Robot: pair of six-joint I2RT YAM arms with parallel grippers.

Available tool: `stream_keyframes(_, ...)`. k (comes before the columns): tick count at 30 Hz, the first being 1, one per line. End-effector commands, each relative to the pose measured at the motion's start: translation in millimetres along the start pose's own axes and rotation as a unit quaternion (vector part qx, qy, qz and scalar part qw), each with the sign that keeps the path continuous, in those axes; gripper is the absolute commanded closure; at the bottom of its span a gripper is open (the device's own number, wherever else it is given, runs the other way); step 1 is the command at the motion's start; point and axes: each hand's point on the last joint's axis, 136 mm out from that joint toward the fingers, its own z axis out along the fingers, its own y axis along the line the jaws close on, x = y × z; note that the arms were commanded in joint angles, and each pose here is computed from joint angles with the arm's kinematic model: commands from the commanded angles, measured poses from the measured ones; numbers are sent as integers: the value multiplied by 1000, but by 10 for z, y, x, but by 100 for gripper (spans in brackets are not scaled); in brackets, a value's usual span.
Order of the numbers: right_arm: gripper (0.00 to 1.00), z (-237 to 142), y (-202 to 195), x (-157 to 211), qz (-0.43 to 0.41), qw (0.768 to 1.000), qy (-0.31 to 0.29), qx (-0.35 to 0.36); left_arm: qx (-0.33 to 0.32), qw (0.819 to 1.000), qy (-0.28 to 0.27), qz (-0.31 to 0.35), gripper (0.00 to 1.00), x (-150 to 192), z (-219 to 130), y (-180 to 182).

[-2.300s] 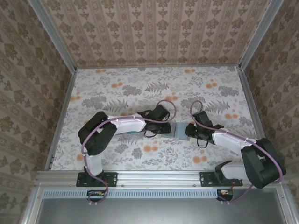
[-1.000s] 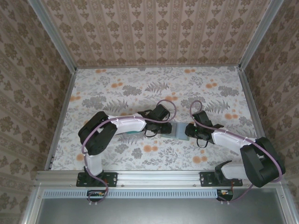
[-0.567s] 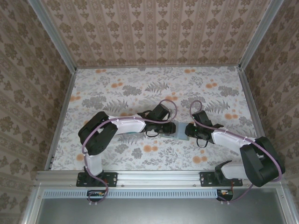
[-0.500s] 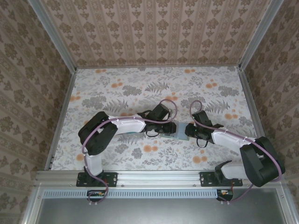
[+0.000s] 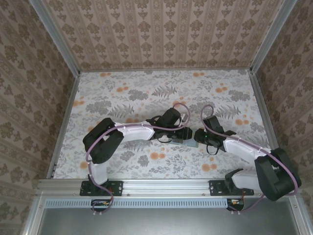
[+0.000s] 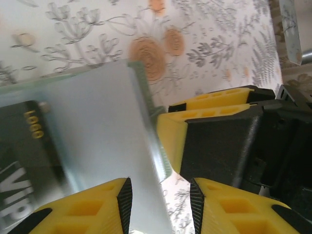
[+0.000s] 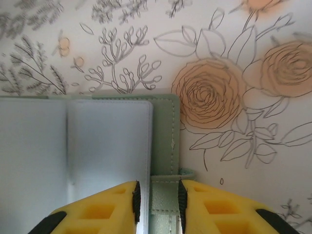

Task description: Take the credit cards out of the card holder

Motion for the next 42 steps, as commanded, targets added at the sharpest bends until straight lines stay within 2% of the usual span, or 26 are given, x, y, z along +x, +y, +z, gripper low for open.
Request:
stream_keyframes(1, 70, -115, -85, -32, 13, 1000, -15, 13, 27, 1000, 3, 5, 61, -32, 72, -162)
stream_keyframes(7, 69, -190, -68, -88, 17, 999, -29, 6, 23, 1000, -4, 9, 61, -33, 36, -174)
stream_keyframes(13, 71, -169, 238, -56, 2, 998, -4, -70, -20, 999, -36, 0, 64, -133, -262, 121)
stream_keyframes(18, 74, -194, 479, -67, -5, 994, 1, -112, -83, 995, -44, -17, 77, -132, -464, 546)
stream_keyframes(20, 75, -176, 560, -54, -3, 992, 5, -128, -104, 993, -43, -24, 90, -124, -512, 688)
stream_keyframes(22, 77, -142, 640, -31, -2, 990, 12, -138, -116, 992, -40, -30, 99, -111, -522, 801)
stream_keyframes(23, 78, -121, 667, -15, 1, 990, 17, -141, -121, 991, -37, -33, 100, -99, -518, 846)
stream_keyframes(30, 82, 60, 874, 84, 16, 986, 49, -156, -131, 990, -10, -43, 100, -26, -383, 978)
stream_keyframes(42, 84, 316, 800, 173, 35, 989, 85, -118, -132, 991, 2, -33, 100, 15, -296, 913)
